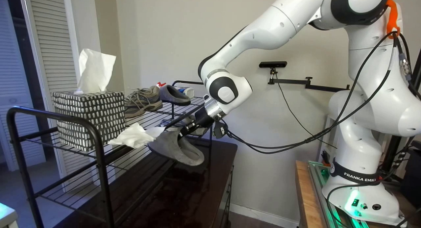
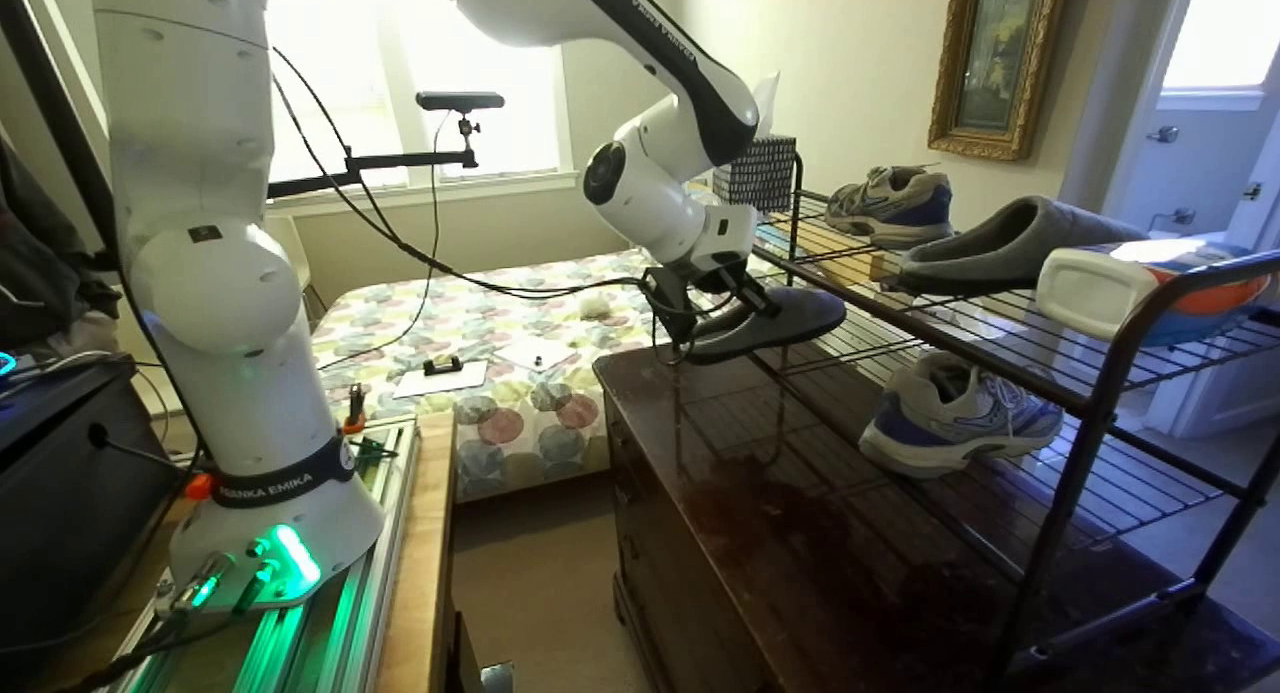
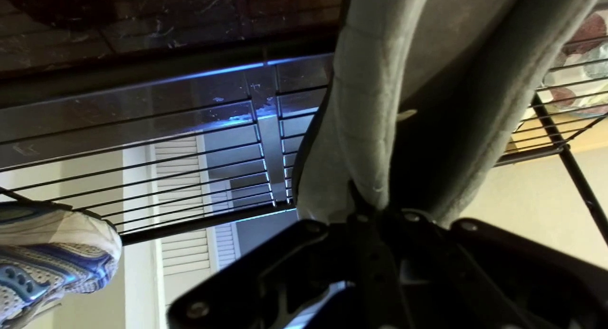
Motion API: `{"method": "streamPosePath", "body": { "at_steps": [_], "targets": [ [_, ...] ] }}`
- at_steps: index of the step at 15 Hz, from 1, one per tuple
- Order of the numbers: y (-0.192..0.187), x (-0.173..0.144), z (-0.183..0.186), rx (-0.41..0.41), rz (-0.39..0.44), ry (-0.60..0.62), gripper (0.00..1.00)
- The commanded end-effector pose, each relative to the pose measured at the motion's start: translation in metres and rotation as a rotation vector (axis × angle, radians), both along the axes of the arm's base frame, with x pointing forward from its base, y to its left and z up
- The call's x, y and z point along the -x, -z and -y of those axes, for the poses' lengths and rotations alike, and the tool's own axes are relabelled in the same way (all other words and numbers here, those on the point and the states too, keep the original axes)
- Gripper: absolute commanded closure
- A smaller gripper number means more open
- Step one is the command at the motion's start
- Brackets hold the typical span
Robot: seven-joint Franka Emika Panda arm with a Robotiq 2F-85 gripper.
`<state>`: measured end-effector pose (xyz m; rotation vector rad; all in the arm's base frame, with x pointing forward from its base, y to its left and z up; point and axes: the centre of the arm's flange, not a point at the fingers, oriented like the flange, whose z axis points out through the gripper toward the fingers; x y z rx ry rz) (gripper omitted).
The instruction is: Remove the left grey house slipper from the topmost shelf and put it on the second shelf.
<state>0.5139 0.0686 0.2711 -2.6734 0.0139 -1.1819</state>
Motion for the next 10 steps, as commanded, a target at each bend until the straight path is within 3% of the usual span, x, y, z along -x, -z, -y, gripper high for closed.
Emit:
{"method": "streamPosePath", "body": {
  "at_steps": [1, 2, 3, 7, 10],
  "targets": [
    [0.012, 0.008, -0.035, -0.015, -0.009, -0.021, 0.99],
    [0.012, 0.013, -0.040, -0.051, -0.074, -0.071, 0.99],
    [0.005, 0.004, -0.020, -0.009, -0.013, -0.032, 0.95],
    [0.018, 0.020, -0.049, -0.040, -0.062, -0.073, 0.99],
    [0.016, 0.018, -0.050, -0.044, -0.010, -0.037, 0.99]
  ]
}}
